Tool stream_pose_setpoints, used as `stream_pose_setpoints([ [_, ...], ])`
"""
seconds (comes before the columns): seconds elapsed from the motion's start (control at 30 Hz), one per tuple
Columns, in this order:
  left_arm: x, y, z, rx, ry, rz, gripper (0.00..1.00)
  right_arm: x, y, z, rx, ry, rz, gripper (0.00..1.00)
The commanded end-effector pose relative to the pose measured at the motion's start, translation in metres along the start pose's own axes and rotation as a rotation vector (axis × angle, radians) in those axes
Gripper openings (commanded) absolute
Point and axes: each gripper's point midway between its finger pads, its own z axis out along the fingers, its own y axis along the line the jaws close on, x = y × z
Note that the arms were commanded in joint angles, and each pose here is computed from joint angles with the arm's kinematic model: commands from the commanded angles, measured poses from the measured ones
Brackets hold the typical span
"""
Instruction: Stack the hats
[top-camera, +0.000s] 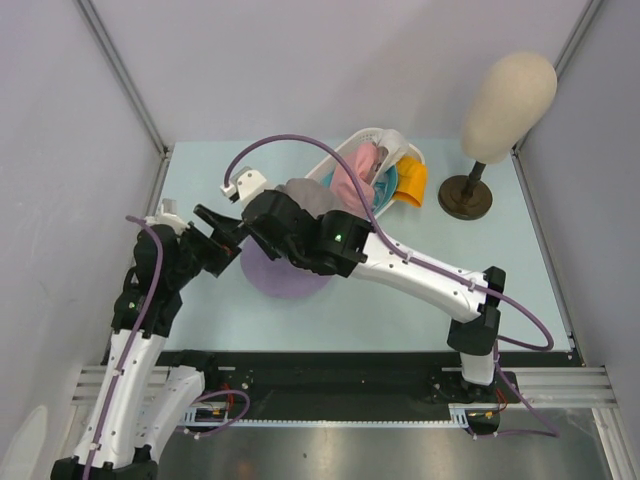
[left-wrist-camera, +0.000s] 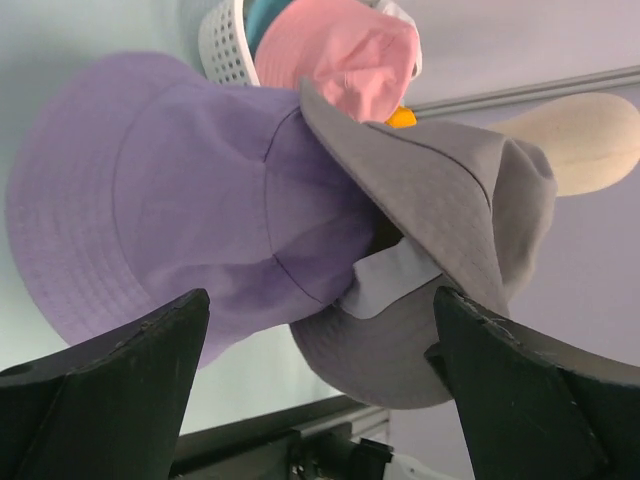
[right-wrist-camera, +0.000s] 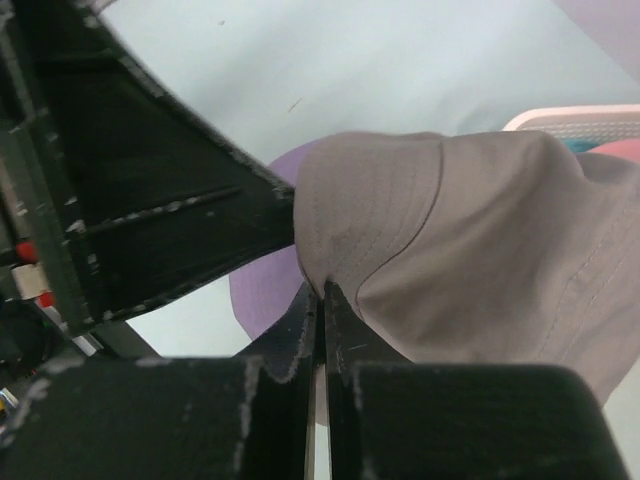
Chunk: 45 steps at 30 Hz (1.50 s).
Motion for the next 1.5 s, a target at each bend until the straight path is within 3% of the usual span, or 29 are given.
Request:
stream_pose_setpoints([
  [0.0,-0.001,-0.03,-0.001,0.141,0.014,-0.124,0.99,0.001,0.02,0.003,-0.05,-0.014,-0.022,0.03],
  [0.13,-0.006,-0.038,-0.002,0.184,-0.01,-0.142,0.89,0.009,0.021,0.008,-0.029,0.008,-0.033,0.03],
  [0.4,-0.013,-0.031,-0.021,0.113,-0.076,-0.126,0.86,0.011,0.013,0.011,0.01,0.018,-0.008,0.03],
  [0.57,-0.022,-0.036,-0.03,0.157,-0.151,-0.17,0.86,0.013,0.014,0.011,0.008,0.023,-0.002,0.03],
  [0.97,-0.02,-0.05,-0.005,0.224,-0.077,-0.137,0.84,0.015,0.018,0.009,-0.008,0.023,-0.005,0.03],
  [1.1,-0.022,-0.05,0.002,0.24,-0.079,-0.129,0.69,0.015,0.021,0.01,-0.015,0.022,-0.013,0.03],
  [1.37,-0.011,-0.049,0.012,0.244,-0.004,-0.118,0.5,0.013,0.022,0.012,-0.018,0.016,-0.016,0.03],
  [1.47,-0.012,-0.049,0.014,0.257,-0.009,-0.119,0.31,0.014,0.022,0.012,-0.018,0.018,-0.018,0.03],
])
